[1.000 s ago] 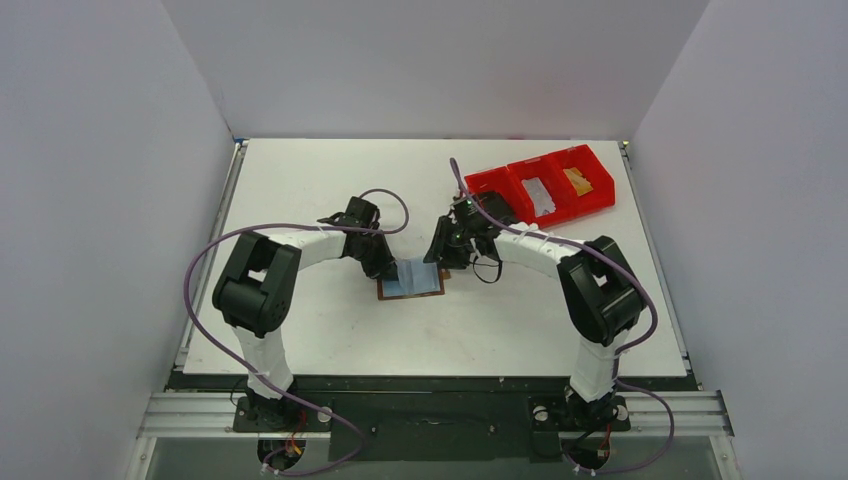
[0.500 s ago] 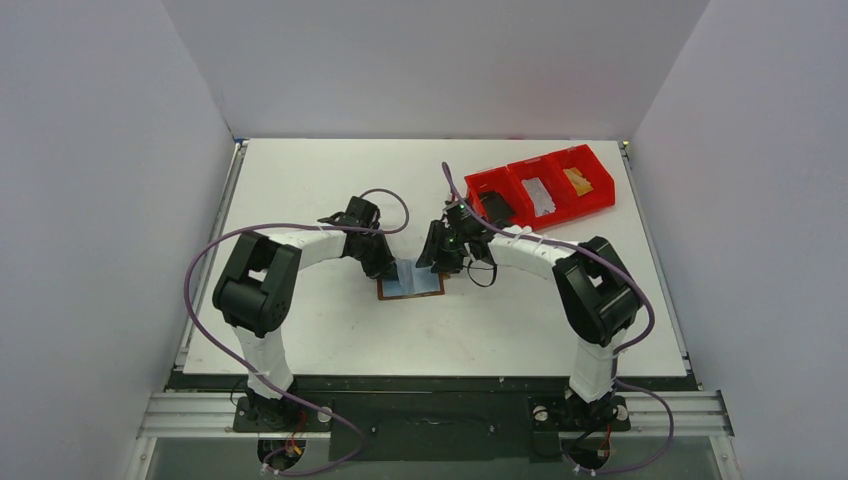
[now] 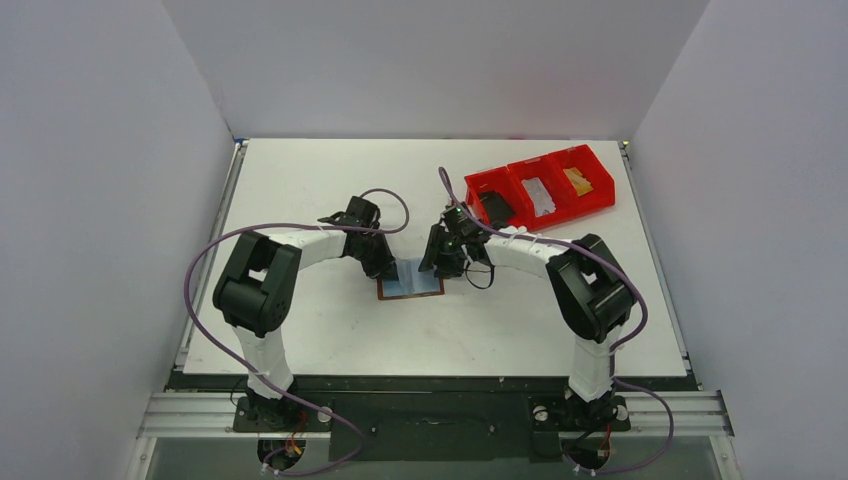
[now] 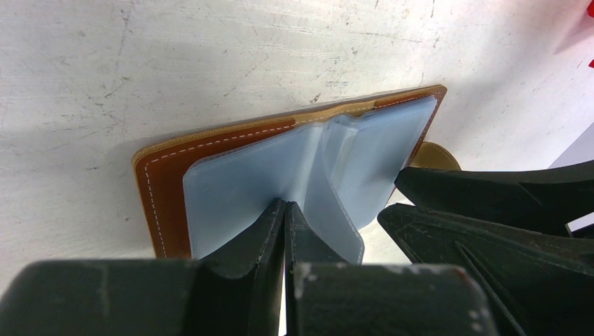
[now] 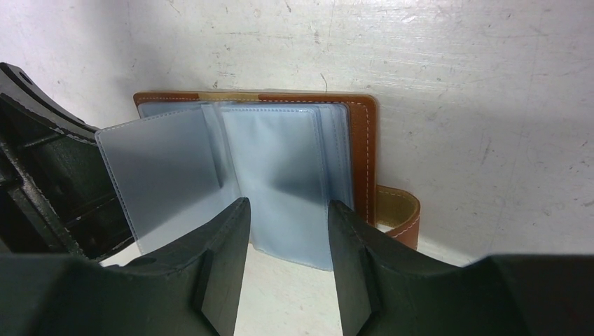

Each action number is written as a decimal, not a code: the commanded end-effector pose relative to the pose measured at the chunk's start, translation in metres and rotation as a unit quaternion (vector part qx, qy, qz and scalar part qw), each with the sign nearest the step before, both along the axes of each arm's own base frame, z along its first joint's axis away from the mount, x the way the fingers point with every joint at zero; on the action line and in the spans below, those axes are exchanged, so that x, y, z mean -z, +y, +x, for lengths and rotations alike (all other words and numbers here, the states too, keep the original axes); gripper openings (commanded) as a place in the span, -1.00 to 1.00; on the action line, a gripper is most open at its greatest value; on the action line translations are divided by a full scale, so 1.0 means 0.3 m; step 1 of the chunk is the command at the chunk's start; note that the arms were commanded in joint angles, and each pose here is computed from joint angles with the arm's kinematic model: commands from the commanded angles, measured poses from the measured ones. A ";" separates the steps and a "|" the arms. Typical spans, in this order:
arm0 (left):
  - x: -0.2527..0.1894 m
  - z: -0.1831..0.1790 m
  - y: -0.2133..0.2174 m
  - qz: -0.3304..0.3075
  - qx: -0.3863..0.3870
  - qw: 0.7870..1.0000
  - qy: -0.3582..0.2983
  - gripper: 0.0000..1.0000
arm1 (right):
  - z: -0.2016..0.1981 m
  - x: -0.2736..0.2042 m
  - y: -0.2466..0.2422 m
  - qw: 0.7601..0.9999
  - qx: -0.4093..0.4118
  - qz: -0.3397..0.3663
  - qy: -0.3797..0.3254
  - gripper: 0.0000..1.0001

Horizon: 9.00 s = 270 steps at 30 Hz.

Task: Take the credit cards out of the card holder
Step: Remove the credit card from the card holder.

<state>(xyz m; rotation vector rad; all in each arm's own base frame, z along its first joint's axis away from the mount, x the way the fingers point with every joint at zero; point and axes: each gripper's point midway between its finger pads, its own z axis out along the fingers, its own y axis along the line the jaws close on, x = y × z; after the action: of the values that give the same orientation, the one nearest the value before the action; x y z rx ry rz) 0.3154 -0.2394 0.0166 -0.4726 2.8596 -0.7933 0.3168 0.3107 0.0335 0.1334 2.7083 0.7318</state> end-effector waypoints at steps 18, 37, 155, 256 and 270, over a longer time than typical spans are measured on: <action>0.048 -0.001 0.043 0.045 0.003 0.999 0.004 -1.00 | 0.014 0.032 -0.074 0.997 0.012 -0.080 -0.018 -0.15; 0.054 -0.006 0.042 0.043 0.007 0.999 0.007 -1.00 | 0.018 -0.051 -0.002 0.997 -0.005 -0.063 -0.044 -0.15; 0.046 0.017 0.222 0.101 -0.030 0.994 0.004 -1.00 | 0.054 -0.067 0.180 0.993 -0.015 0.116 0.000 -0.53; 0.107 -0.020 0.263 0.106 -0.071 0.991 0.035 -1.00 | 0.021 0.006 0.175 0.982 -0.039 0.186 0.009 -0.63; 0.109 -0.025 0.269 0.110 -0.073 0.991 0.038 -1.00 | 0.044 0.012 0.123 0.985 -0.015 0.175 -0.004 -1.00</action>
<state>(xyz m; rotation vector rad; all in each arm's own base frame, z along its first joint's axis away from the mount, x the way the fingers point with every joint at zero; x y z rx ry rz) 0.3260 -0.1870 0.0148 -0.6577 2.8059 -0.6764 0.3172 0.3570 0.0271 0.1496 2.6119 1.2507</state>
